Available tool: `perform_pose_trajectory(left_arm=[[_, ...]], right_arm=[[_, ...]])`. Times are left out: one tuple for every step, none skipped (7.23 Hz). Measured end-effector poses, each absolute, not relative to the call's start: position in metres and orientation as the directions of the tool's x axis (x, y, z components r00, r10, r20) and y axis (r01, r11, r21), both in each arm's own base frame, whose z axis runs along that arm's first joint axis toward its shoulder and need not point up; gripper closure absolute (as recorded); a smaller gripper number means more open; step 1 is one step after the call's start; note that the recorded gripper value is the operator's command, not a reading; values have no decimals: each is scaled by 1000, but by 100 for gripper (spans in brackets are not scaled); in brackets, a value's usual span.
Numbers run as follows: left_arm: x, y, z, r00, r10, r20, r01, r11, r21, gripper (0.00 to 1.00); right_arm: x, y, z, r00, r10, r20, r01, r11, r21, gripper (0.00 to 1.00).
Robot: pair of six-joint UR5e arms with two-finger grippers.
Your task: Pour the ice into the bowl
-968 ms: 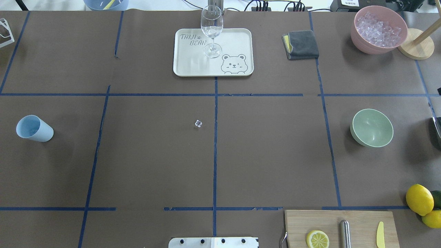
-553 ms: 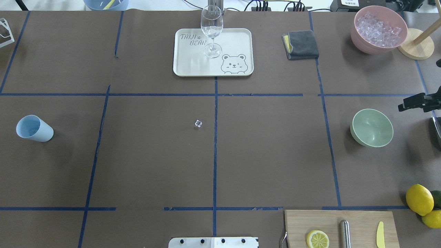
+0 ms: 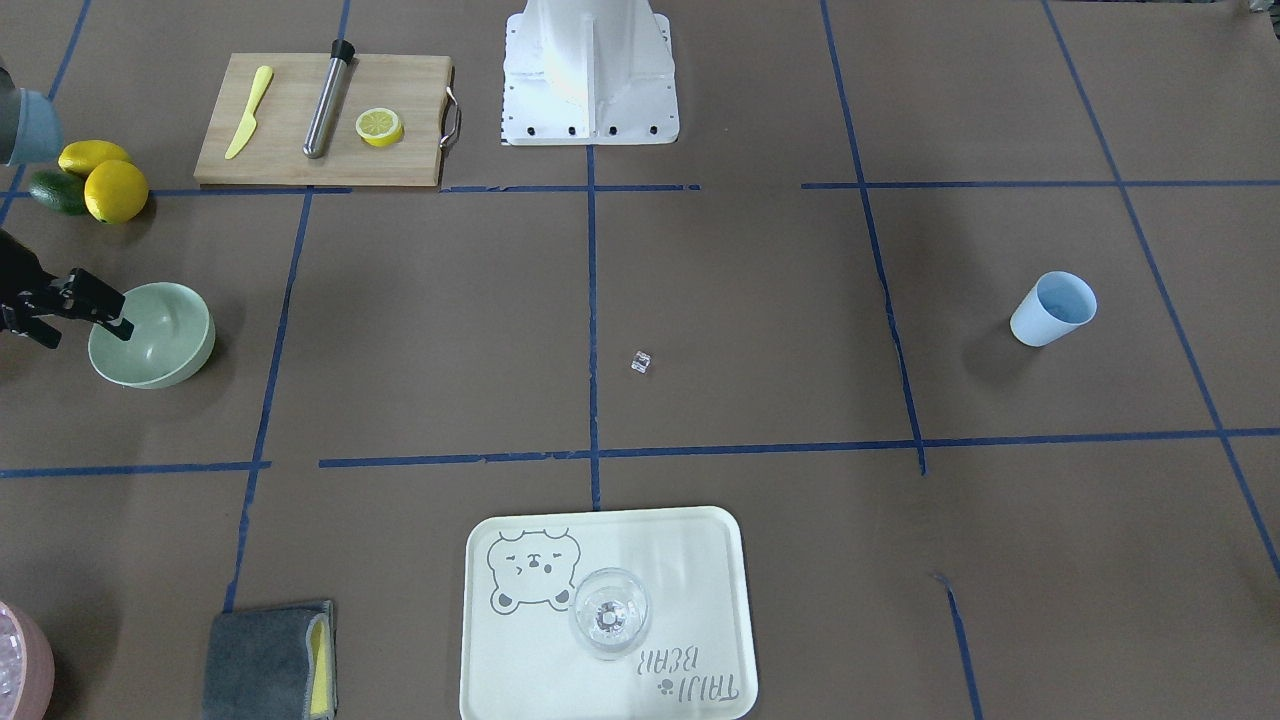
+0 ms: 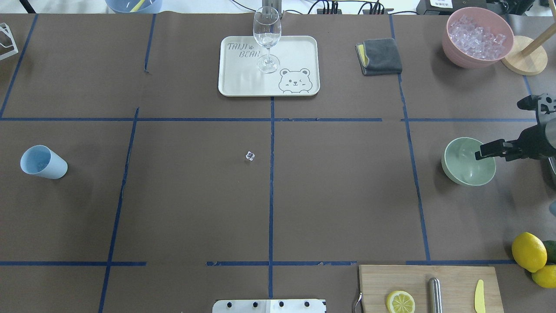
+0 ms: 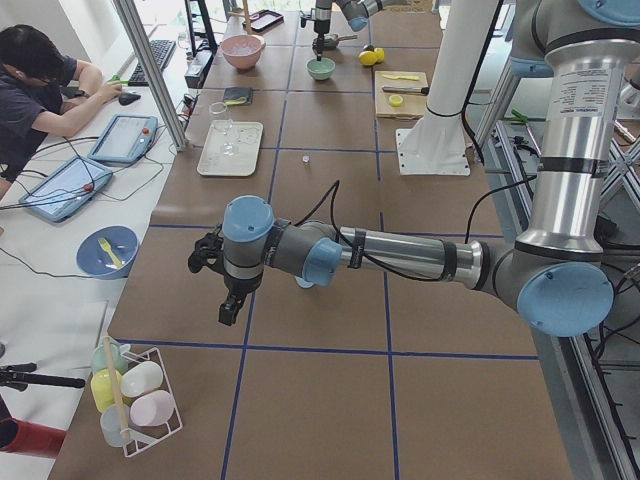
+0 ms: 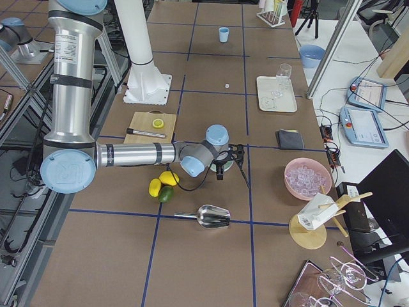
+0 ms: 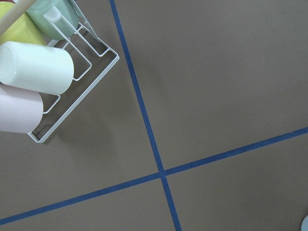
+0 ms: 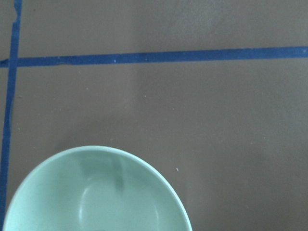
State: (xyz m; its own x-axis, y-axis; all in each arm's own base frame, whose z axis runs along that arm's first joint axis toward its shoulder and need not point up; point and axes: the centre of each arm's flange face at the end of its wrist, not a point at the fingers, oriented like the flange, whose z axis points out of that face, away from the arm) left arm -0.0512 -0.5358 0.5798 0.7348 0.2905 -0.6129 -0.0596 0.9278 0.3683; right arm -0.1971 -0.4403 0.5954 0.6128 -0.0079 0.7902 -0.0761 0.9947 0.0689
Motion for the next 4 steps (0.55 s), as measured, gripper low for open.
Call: perform_pose_trajectory(left_arm=[[-48,-536,581,733,295,-614,-66,928,367,0],[-45,-536,581,731,299,-614,-71,928,367,0],[-43,-536,581,730,301,-613,-74,927,368,0],[-42,-537,581,730,306,-612,-77,925,372,0]], right_arm=[[-206,-437,599,622,-8,783,-66,996,62,92],[-210,-435,603,627,-1,779,-62,997,52,100],[-210,-434,605,628,3,778,-61,997,45,100],[-210,-432,607,628,6,778,-59,997,40,100]])
